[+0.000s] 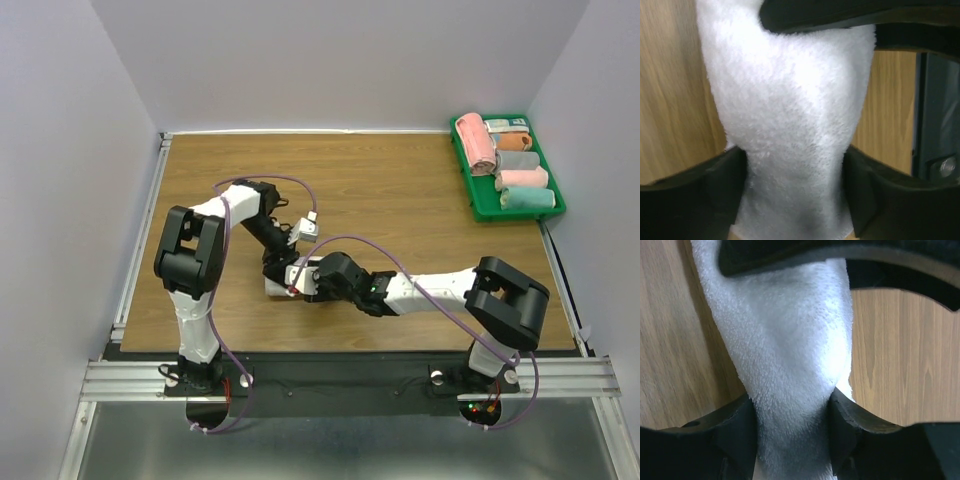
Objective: Roll the towels
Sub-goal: Place the rolled towel into the container
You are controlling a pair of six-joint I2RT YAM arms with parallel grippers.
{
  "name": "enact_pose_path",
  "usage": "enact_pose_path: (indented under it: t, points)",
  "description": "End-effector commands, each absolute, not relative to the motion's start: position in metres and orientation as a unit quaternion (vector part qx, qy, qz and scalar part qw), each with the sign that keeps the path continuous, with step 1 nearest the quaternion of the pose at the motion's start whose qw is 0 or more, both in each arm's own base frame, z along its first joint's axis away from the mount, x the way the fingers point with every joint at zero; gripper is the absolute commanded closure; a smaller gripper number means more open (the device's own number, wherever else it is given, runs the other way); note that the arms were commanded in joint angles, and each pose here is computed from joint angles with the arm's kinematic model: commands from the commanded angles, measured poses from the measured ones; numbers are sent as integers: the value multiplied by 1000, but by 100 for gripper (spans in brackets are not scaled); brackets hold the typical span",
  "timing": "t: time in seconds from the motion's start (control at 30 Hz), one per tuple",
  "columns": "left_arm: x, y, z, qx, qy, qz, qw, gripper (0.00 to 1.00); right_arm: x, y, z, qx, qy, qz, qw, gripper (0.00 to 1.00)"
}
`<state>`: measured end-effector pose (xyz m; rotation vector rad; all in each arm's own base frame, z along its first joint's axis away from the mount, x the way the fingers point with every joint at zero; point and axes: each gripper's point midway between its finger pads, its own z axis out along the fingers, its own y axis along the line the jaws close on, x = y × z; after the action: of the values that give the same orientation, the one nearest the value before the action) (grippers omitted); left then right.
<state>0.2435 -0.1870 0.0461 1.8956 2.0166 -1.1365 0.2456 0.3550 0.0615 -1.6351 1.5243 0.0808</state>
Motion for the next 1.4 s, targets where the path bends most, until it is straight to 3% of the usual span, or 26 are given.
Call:
enact_pose_path:
  t: [0.0, 0.07, 0.4, 0.63, 0.87, 1.07, 1.37]
  points:
    - [223, -150, 27, 621, 697, -358, 0, 1, 203, 327, 6, -687, 642, 75, 333, 82]
    - [233, -148, 37, 621, 701, -350, 26, 1, 198, 323, 5, -684, 649, 82, 323, 99]
    - [321, -117, 114, 561, 748, -287, 209, 1, 186, 298, 18, -589, 752, 168, 245, 99]
    - [357, -114, 173, 518, 758, -230, 323, 1, 216, 287, 47, -433, 834, 279, 198, 99]
    - [341, -127, 197, 494, 753, -253, 353, 1, 264, 272, 97, -316, 849, 368, 208, 99]
    - [321, -146, 192, 503, 750, -250, 350, 1, 311, 232, 148, -250, 848, 382, 269, 99]
    - [299, -195, 192, 521, 727, -271, 356, 1, 386, 95, 208, -137, 852, 349, 366, 99]
